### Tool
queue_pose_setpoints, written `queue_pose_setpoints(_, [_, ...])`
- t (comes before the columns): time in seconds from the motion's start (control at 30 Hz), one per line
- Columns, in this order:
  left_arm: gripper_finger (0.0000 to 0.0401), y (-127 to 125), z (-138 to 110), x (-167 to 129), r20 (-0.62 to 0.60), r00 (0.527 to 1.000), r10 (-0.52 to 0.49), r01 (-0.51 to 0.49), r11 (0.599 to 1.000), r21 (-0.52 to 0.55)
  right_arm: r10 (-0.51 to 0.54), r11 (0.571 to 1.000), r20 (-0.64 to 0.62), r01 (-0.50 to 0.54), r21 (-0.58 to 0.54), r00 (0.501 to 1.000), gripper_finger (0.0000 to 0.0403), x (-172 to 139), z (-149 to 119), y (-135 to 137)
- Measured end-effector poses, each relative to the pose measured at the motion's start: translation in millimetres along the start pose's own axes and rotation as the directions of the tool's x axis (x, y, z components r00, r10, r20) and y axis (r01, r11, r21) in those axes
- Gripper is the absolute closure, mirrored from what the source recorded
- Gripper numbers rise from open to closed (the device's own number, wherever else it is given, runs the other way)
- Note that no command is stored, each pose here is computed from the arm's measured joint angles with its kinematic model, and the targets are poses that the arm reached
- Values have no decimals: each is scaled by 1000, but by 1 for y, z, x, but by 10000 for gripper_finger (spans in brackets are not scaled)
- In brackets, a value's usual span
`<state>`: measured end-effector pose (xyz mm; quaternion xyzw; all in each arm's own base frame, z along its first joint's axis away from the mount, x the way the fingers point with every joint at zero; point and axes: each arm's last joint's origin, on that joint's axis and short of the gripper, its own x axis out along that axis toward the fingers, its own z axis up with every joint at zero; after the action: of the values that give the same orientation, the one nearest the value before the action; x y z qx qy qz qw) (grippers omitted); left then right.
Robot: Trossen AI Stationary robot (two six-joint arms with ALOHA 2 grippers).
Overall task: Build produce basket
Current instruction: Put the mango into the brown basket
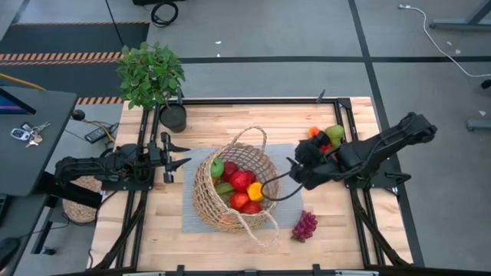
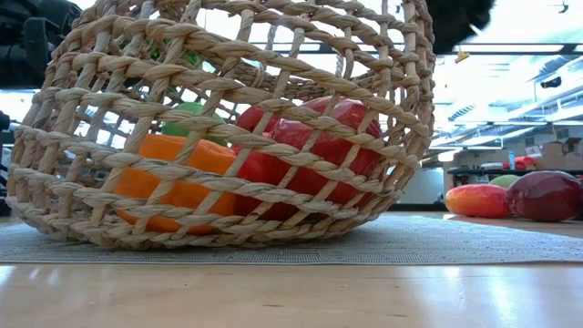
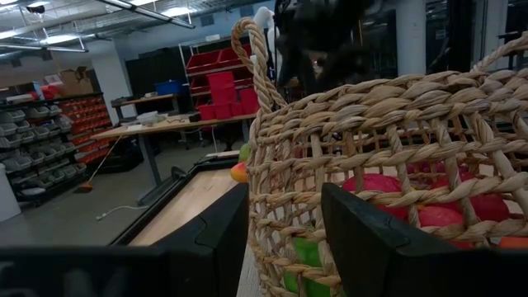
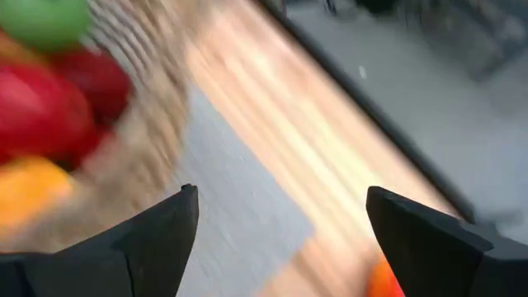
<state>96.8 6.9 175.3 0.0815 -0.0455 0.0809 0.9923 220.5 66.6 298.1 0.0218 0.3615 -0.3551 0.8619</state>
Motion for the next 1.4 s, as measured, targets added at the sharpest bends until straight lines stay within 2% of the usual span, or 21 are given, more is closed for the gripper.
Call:
queue_pose_setpoints(0.27, [241, 0, 0, 0, 0, 1000, 0, 0, 1000, 0, -115, 979, -153, 138, 149, 981, 45, 36, -43, -27])
queue_pose_setpoints(0.4, [241, 0, 0, 0, 0, 1000, 0, 0, 1000, 0, -139, 948, -313, 217, 231, 940, 42, 61, -55, -50])
queue_pose_setpoints(0.53, [241, 0, 0, 0, 0, 1000, 0, 0, 1000, 0, -128, 934, -438, 257, 249, 890, 41, 83, -60, -71])
queue_pose_setpoints(0.67, [241, 0, 0, 0, 0, 1000, 0, 0, 1000, 0, -94, 928, -469, 247, 278, 878, 41, 101, -55, -88])
queue_pose_setpoints(1.03, [241, 0, 0, 0, 0, 1000, 0, 0, 1000, 0, -76, 935, -515, 241, 262, 854, 41, 145, -48, -125])
queue_pose_setpoints(1.27, [241, 0, 0, 0, 0, 1000, 0, 0, 1000, 0, -100, 937, -652, 293, 193, 751, 47, 180, -70, -137])
queue_pose_setpoints(1.4, [241, 0, 0, 0, 0, 1000, 0, 0, 1000, 0, -94, 947, -694, 279, 158, 713, 61, 191, -77, -135])
